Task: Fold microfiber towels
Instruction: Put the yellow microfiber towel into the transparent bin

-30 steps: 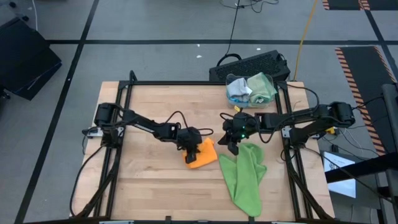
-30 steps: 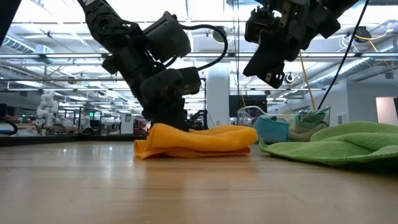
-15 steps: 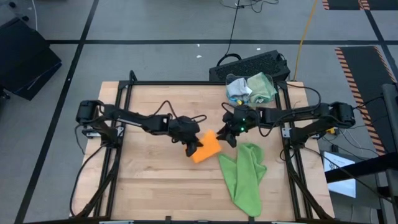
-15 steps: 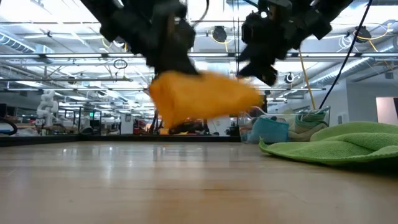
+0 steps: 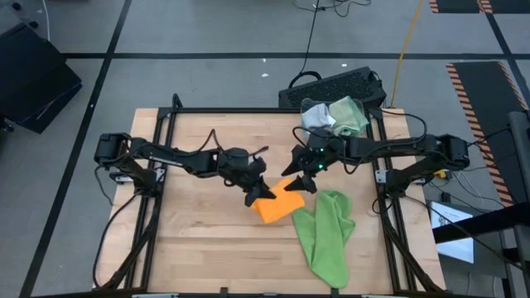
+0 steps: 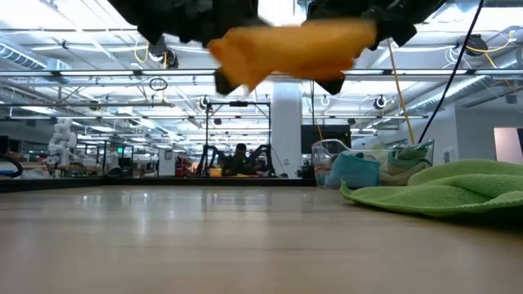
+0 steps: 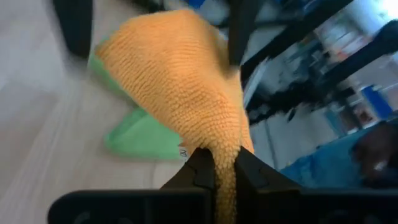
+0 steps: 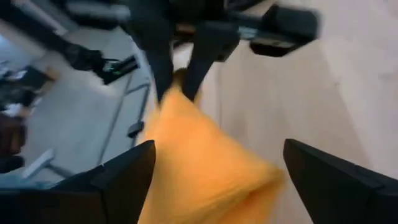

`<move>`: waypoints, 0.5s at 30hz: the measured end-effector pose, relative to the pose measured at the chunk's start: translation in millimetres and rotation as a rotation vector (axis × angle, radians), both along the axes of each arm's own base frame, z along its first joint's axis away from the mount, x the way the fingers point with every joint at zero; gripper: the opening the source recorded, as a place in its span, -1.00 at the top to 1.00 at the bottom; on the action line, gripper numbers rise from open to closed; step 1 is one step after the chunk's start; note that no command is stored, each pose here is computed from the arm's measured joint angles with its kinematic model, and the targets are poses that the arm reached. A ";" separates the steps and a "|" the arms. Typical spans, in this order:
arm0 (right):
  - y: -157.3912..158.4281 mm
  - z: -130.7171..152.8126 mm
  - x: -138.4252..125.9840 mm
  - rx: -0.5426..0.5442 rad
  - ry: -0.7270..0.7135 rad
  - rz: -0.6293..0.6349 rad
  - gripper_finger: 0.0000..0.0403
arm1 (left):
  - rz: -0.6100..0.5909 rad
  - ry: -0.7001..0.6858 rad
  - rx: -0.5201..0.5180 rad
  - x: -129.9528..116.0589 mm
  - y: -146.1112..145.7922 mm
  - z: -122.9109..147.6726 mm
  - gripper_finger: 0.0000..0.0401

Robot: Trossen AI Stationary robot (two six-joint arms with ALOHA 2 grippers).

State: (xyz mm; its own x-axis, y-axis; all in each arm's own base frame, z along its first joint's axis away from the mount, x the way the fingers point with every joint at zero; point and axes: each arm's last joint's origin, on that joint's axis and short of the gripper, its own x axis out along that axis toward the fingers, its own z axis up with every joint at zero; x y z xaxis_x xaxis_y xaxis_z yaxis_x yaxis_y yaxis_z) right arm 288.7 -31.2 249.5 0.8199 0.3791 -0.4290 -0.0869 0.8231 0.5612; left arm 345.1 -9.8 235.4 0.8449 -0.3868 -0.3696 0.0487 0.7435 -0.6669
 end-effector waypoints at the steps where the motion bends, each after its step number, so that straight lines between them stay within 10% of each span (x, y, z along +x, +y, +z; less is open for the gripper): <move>1: 0.2 -0.4 1.6 0.007 -0.012 0.018 -0.69 | 0.005 -0.033 -0.001 1.1 0.3 4.3 0.92; 8: 2.1 -2.2 3.8 0.096 -0.014 0.113 -0.49 | 0.056 -0.052 0.002 -3.3 3.4 13.4 0.91; 15: -1.0 2.5 3.6 0.131 -0.062 0.173 0.18 | 0.090 -0.055 -0.007 -3.4 8.2 14.9 0.91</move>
State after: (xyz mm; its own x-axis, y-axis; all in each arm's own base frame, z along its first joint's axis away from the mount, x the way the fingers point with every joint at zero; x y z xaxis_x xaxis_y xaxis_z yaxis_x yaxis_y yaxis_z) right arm 292.3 -32.1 252.0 0.7610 0.5657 -0.3177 -0.2580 0.7132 0.6518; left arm 341.7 -1.6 250.3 0.8950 -0.3112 -0.3196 0.0187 0.7419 -0.6702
